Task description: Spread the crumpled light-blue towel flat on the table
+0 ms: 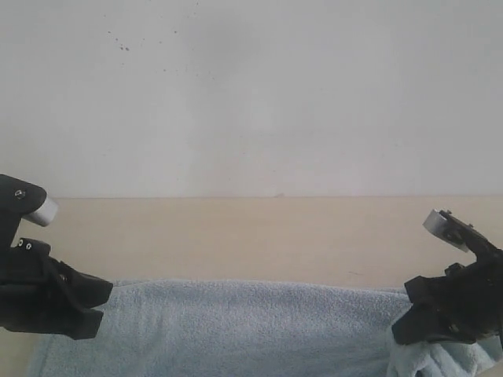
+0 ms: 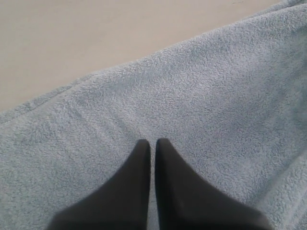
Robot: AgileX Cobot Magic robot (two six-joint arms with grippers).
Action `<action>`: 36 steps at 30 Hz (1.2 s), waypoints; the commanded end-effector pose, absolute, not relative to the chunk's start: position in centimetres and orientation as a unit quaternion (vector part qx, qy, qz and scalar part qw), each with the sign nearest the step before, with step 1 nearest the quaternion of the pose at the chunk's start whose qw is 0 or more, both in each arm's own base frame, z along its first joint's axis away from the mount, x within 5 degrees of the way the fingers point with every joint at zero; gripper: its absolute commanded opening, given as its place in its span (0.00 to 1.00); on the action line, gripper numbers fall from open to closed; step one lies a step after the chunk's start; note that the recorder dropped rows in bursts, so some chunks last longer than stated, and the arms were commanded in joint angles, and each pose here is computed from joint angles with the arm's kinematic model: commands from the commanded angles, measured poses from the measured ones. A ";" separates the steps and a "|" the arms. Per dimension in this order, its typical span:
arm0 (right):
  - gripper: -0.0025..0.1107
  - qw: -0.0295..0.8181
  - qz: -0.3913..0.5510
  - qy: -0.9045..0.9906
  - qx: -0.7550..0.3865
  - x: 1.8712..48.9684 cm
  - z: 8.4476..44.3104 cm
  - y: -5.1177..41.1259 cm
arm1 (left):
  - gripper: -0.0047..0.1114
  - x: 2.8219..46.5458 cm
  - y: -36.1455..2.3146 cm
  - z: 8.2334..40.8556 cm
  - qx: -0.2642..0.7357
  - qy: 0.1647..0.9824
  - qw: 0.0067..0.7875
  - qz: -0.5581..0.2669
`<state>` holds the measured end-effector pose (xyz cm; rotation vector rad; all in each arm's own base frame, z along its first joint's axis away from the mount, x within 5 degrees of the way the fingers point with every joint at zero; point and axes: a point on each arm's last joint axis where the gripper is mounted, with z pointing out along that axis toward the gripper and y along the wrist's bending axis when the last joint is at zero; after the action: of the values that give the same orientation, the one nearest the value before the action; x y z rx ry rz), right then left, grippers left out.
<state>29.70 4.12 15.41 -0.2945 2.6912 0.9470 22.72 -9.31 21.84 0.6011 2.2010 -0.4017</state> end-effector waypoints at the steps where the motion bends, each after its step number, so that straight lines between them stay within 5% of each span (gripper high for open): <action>1: 0.52 0.144 0.326 0.929 -0.099 30.0 15.3 4.1 | 0.07 22.5 -9.4 21.9 0.241 0.868 0.400 -0.168; 5: 0.94 0.165 0.310 0.933 -0.077 30.6 15.3 3.8 | 0.07 22.5 -9.4 21.9 0.240 0.868 0.401 -0.166; 11: 0.95 0.159 0.387 0.905 -0.073 31.1 17.3 4.9 | 0.07 22.5 -9.4 21.9 0.241 0.868 0.400 -0.168; 19: 0.95 0.209 0.452 0.847 -0.184 32.0 26.5 5.9 | 0.07 22.5 -9.5 22.0 0.237 0.869 0.400 -0.170; 28: 0.95 0.121 0.398 0.894 -0.167 30.3 21.8 6.0 | 0.07 22.5 -9.5 22.0 0.233 0.869 0.400 -0.175; 31: 0.87 0.076 0.367 0.901 -0.221 29.5 19.9 8.6 | 0.07 22.5 -9.5 22.0 0.233 0.869 0.399 -0.177; 36: 0.41 0.040 0.227 0.919 -0.320 28.1 17.9 12.5 | 0.07 22.4 -9.6 22.0 0.235 0.869 0.398 -0.180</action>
<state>28.62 11.44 18.71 -0.8527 2.7777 0.9281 22.64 -9.47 21.87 0.5905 2.2042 -0.4345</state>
